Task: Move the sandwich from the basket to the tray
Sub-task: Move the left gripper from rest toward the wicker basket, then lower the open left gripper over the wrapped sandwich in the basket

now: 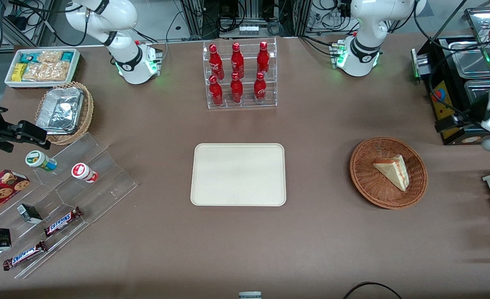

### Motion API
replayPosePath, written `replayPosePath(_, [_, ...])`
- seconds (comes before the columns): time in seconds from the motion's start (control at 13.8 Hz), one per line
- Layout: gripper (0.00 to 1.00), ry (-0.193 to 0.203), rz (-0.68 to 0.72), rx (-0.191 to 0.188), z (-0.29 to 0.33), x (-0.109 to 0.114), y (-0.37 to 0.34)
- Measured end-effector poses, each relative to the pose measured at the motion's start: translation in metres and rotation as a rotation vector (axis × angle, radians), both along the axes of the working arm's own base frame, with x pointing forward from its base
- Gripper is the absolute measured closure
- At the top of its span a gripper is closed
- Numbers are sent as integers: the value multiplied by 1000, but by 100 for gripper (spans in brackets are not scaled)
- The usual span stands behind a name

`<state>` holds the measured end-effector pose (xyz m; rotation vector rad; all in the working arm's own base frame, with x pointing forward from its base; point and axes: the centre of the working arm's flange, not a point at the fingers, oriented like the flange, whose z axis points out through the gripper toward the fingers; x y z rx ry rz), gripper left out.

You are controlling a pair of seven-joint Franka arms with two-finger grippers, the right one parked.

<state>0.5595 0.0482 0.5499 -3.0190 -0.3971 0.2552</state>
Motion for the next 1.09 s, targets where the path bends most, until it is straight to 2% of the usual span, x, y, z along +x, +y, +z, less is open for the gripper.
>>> replayPosePath(0.43, [0,-38,133,18,-74,2,39])
replayPosePath(0.58, [0,-37,216,21,-107,2,38])
replayPosePath(0.94, [0,-51,390,-75,-162,8,37])
replayPosePath(1.09, [0,-69,487,-71,-192,10,37])
